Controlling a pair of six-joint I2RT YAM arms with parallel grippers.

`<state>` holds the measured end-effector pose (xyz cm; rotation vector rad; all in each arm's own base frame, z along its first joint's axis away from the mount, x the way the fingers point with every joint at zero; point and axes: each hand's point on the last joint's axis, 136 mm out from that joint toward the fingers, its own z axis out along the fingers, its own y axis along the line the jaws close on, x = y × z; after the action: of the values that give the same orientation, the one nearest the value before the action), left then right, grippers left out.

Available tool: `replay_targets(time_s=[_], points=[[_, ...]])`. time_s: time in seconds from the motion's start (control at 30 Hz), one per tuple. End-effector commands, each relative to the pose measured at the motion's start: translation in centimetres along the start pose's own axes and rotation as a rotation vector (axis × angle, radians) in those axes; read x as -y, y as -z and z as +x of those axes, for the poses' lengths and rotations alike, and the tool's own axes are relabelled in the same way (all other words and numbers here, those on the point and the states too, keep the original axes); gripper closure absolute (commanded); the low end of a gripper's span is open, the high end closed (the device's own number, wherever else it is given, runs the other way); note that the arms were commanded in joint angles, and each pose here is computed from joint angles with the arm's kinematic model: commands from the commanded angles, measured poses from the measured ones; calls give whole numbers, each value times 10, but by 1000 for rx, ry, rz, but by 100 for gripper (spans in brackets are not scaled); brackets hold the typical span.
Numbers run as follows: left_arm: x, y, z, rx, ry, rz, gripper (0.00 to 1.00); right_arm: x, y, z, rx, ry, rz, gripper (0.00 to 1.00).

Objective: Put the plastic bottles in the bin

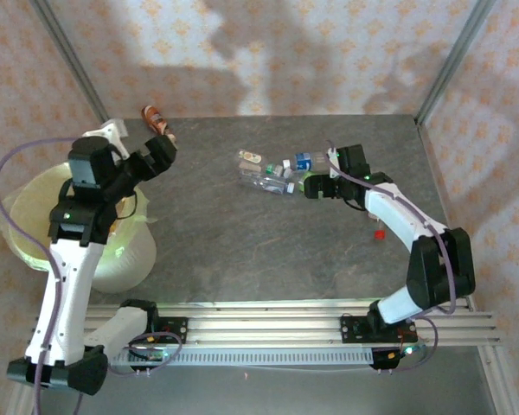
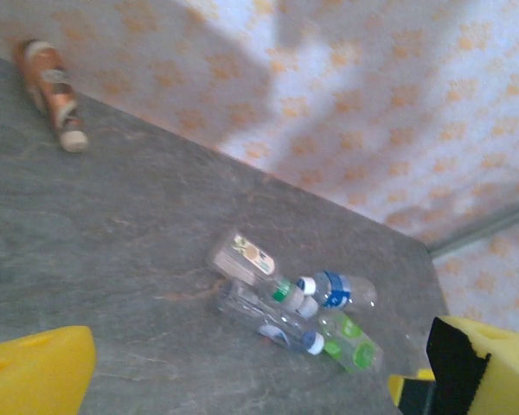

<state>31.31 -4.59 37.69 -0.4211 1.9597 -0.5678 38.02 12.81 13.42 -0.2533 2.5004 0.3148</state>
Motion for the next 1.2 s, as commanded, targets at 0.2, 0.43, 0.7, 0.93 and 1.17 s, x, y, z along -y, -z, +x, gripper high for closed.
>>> replay_targets(time_s=[0.2, 0.43, 0.7, 0.93, 1.17], points=[[40, -38, 5, -10, -50, 65, 0, 0, -34, 11, -250, 325, -56, 2], [32, -38, 11, -8, -27, 33, 0, 40, -71, 14, -424, 531, 56, 4], [11, -24, 18, 14, -42, -39, 0, 52, -92, -1, -425, 566, 53, 5], [10, -30, 22, -1, -32, -40, 0, 50, -107, -1, -397, 552, 34, 8], [16, -42, 27, -38, -18, -10, 0, 47, -100, 3, -380, 522, 32, 26]])
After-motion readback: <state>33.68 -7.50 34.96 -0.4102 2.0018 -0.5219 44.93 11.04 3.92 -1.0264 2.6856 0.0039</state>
